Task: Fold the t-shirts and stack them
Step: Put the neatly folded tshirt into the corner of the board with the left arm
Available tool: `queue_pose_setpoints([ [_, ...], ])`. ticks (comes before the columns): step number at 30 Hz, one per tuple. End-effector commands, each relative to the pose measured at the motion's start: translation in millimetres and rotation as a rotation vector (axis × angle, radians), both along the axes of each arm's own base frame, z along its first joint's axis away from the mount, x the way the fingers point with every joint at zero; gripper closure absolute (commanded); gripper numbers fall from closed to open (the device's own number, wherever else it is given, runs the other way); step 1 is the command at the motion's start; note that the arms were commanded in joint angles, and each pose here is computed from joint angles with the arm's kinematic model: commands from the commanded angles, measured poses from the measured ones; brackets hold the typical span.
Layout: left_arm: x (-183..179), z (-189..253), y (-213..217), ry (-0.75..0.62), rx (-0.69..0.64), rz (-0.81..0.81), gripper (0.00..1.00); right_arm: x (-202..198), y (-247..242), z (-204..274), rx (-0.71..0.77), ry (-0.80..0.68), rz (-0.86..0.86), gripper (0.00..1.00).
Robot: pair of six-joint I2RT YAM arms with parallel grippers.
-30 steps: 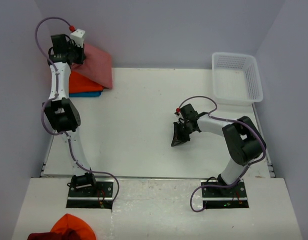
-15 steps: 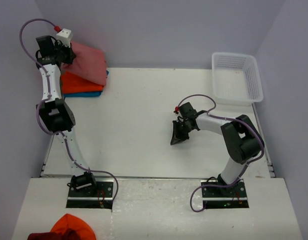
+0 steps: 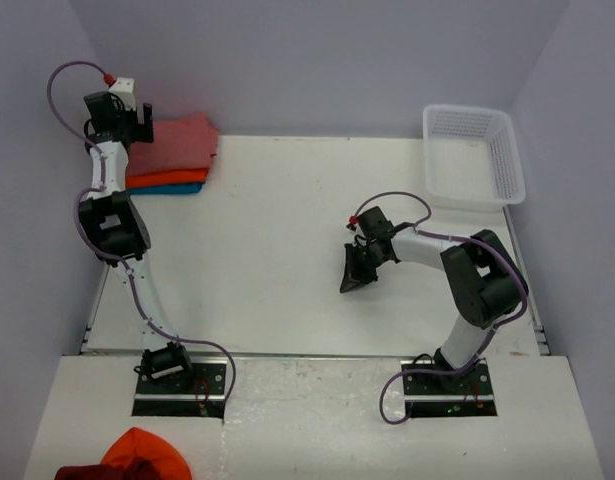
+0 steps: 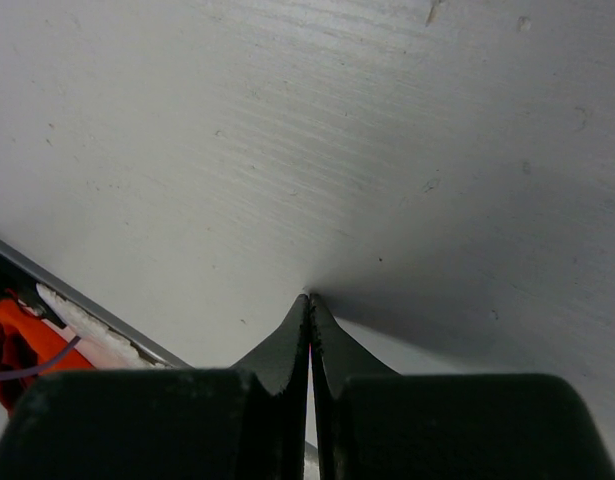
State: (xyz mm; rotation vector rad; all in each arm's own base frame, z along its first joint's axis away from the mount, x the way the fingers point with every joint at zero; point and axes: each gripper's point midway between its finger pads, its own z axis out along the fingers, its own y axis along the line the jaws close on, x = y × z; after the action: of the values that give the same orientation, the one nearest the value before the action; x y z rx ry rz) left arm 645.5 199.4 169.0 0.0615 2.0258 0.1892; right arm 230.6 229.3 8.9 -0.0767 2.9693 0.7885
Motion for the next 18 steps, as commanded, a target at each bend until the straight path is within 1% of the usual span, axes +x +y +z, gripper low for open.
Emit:
queue_pose_setpoints([
  [1,-12,99,41,-0.276,0.109,0.27,0.0,-10,1,-9,-0.002,0.014,0.022,1.0],
  [2,-15,114,40,-0.332,0.12,0.294,0.0,-10,3,-9,0.0,0.017,0.024,1.0],
  [3,-16,120,36,-0.377,0.127,0.301,0.0,-10,8,-7,0.008,0.013,0.038,1.0],
  [4,-20,144,25,-0.423,0.149,0.335,0.0,-11,11,-5,0.012,0.012,0.047,1.0],
  [5,-21,159,17,-0.455,0.165,0.338,0.0,-10,12,-3,0.009,0.003,0.046,1.0],
  [6,-15,170,-7,-0.463,0.182,0.294,0.0,-9,14,-1,0.012,-0.008,0.05,1.0],
  [7,-14,183,-20,-0.474,0.192,0.276,0.0,-8,14,2,0.017,-0.017,0.05,1.0],
  [8,-14,197,-32,-0.482,0.235,0.251,0.0,-7,14,4,0.016,-0.027,0.048,1.0],
  [9,-9,204,-59,-0.489,0.245,0.2,0.0,-5,14,5,0.016,-0.035,0.044,1.0],
  [11,-7,215,-81,-0.492,0.238,0.163,0.0,-4,16,8,0.023,-0.038,0.044,1.0],
  [12,-4,216,-97,-0.501,0.21,0.107,0.08,-3,16,9,0.027,-0.039,0.039,1.0],
  [13,-2,213,-101,-0.501,0.183,0.093,0.12,-4,18,11,0.035,-0.039,0.042,1.0],
  [14,0,209,-104,-0.503,0.122,0.098,0.21,-4,18,14,0.047,-0.048,0.039,1.0],
  [15,2,203,-106,-0.498,0.089,0.087,0.41,-4,19,17,0.052,-0.053,0.037,1.0],
  [16,7,190,-106,-0.48,0.061,0.084,0.75,-4,19,19,0.056,-0.063,0.038,1.0],
  [17,11,180,-107,-0.467,-0.005,0.093,0.96,-5,19,21,0.058,-0.066,0.039,1.0],
  [18,13,171,-98,-0.45,-0.043,0.11,1.0,-5,18,26,0.061,-0.081,0.039,1.0],
])
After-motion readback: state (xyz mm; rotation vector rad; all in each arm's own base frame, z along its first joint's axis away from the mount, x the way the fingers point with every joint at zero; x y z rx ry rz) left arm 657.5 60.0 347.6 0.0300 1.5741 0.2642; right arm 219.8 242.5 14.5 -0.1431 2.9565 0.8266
